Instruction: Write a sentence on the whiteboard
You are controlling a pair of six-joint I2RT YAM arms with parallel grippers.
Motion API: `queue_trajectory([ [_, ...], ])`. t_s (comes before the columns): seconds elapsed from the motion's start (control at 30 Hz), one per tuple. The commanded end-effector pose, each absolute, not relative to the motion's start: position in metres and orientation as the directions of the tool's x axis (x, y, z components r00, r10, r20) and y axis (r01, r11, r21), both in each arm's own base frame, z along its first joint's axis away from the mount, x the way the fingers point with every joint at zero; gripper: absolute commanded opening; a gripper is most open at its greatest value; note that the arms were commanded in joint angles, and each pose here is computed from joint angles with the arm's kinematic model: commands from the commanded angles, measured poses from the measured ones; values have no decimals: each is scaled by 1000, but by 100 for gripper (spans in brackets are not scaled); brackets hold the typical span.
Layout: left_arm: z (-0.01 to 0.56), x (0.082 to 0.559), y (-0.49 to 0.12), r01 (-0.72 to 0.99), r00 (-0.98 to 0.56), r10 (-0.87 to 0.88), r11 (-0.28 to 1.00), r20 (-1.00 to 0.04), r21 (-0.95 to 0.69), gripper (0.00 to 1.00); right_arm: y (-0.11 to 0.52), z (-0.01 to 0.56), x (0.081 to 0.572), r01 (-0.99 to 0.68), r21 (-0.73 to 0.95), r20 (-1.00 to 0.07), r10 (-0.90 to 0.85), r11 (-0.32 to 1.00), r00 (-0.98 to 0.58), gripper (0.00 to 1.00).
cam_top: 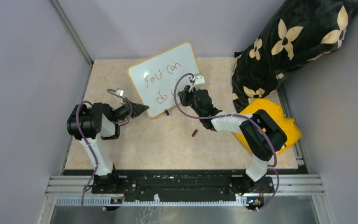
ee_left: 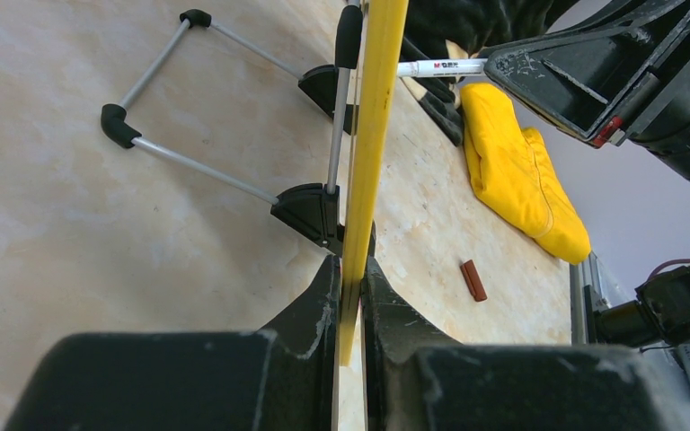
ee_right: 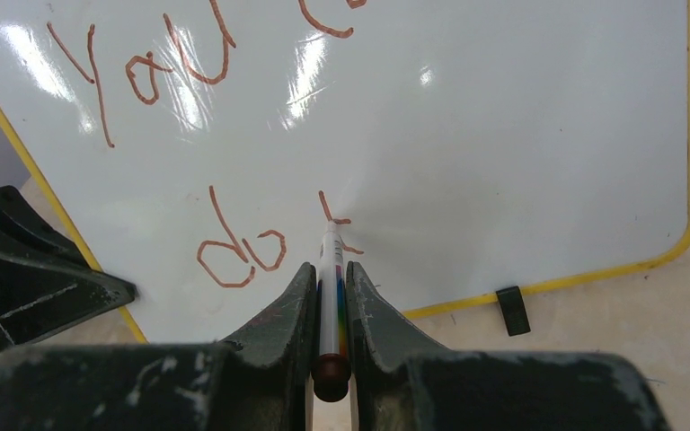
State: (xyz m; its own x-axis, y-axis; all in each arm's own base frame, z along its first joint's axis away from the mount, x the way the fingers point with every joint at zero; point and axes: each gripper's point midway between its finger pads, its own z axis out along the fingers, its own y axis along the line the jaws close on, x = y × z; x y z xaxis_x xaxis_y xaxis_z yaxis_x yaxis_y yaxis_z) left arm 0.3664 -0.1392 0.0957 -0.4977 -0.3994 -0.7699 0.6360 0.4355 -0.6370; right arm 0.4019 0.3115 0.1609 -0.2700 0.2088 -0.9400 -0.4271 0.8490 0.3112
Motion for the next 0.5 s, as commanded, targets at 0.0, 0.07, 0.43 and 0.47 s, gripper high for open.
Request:
queue_trajectory([
  [0.0,104,366,-144,680,-470,-388,414,-793,-605,0,325,186,401,-470,341,-937,254,814,-239,0],
  [0.07,104,366,-144,680,-469,-388,415,-793,-605,0,327,186,400,-481,340,-937,248,808,-245,0],
  [0.43,104,366,-143,679,-469,-389,415,-793,-605,0,307,205,402,-429,343,-939,293,836,-181,0],
  [0.47,104,366,-144,678,-471,-389,414,-792,-607,0,301,210,403,-417,346,-938,305,840,-164,0],
])
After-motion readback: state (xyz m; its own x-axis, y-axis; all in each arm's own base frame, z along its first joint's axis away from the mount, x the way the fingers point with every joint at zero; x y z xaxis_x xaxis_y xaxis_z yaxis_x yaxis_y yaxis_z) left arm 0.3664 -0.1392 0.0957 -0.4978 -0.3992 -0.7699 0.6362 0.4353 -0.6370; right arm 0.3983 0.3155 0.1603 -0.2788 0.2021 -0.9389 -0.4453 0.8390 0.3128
